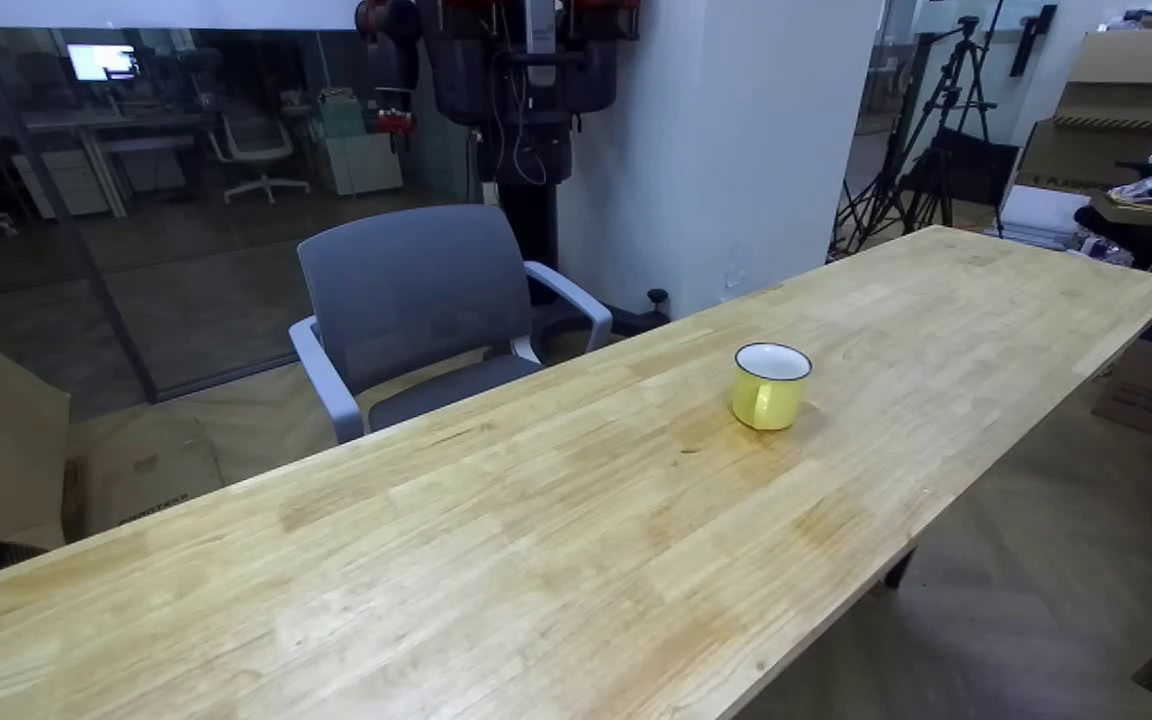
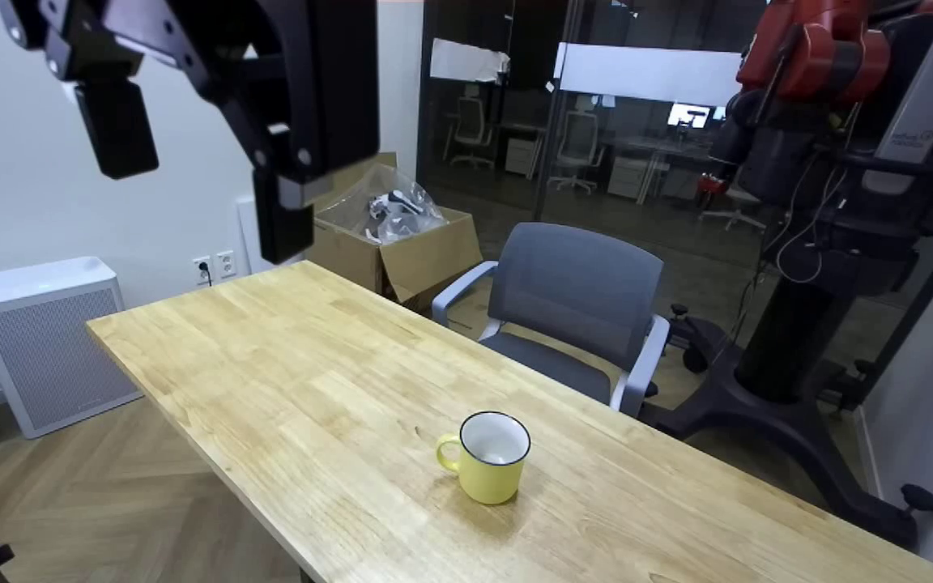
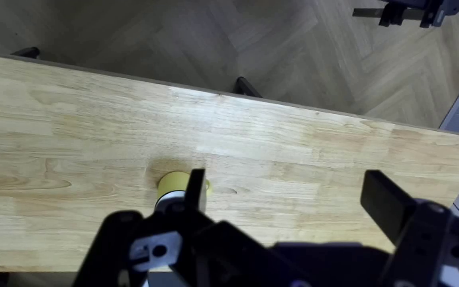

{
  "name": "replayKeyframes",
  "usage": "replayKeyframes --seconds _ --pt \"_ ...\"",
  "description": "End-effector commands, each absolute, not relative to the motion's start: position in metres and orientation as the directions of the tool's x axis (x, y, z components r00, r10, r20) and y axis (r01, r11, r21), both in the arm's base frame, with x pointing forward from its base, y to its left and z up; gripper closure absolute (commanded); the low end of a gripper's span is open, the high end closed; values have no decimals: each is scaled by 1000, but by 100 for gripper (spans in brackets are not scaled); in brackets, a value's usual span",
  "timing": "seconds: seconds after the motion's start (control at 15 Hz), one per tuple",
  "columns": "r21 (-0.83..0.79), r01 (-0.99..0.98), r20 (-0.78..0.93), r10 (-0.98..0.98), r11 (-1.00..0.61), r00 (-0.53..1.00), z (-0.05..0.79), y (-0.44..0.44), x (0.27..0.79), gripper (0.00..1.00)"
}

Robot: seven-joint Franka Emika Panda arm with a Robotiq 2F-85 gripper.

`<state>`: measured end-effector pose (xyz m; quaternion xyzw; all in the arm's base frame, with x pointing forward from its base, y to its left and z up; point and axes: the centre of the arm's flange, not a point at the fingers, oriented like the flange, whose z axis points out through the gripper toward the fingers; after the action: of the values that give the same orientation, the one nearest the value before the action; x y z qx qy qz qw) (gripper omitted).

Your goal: Move the yellow mug to the left

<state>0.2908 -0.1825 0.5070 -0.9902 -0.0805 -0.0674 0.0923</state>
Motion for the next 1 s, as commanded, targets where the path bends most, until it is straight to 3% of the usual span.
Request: replayKeyframes --seconds 0.0,0.33,0.93 --pt "-172 172 148 147 -970 978 507 -182 291 0" --pt "-152 152 175 125 -977 977 499 -182 308 0" --pt "85 107 145 118 -991 982 399 -197 442 0"
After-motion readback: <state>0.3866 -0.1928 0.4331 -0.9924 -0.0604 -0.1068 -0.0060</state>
